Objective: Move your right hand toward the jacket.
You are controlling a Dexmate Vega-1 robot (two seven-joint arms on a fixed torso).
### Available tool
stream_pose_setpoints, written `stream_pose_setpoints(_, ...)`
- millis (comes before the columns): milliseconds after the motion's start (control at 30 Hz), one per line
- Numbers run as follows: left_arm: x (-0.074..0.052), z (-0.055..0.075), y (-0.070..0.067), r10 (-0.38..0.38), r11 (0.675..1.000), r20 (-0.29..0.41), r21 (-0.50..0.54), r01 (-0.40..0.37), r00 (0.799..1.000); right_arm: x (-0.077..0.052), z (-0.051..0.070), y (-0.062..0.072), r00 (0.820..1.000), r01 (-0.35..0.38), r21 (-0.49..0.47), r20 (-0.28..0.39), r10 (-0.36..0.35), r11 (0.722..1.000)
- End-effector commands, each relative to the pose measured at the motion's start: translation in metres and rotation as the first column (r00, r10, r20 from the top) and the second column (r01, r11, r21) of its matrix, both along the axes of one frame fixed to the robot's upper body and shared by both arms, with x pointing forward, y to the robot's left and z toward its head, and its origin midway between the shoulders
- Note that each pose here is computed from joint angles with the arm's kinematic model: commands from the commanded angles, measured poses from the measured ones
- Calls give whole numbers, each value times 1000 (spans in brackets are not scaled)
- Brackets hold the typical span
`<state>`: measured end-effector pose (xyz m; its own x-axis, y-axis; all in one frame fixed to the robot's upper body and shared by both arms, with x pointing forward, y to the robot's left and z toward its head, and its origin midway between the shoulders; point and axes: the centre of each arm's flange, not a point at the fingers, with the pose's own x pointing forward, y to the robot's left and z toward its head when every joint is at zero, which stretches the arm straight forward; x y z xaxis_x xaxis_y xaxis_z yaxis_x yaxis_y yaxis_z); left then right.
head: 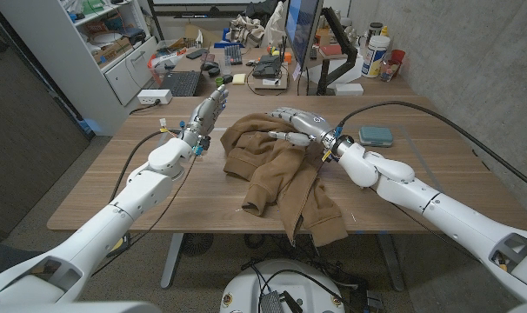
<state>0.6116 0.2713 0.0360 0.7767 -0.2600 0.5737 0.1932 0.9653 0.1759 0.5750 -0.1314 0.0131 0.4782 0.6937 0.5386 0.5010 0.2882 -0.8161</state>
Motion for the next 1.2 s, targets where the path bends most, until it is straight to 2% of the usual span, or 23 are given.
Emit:
stream_pose_setpoints(33, 2, 1, 2, -29, 999, 0, -23, 29, 1000, 9, -8, 3, 999, 36, -27, 1, -36, 999)
stream_pose_setpoints(467, 2, 2, 2, -18, 1000, 1, -9, 18, 1000, 14, -15, 6, 998, 59, -61, 13, -58, 996)
stream_pose_setpoints(833, 6, 3, -3, -38, 999, 7, -17, 38, 999, 17, -21, 9, 998, 64, -95, -3, -64, 993)
stream_pose_setpoints(1200, 9, 6, -6, -47, 999, 18, -19, 47, 999, 17, -19, 8, 998, 64, -96, 2, -64, 993)
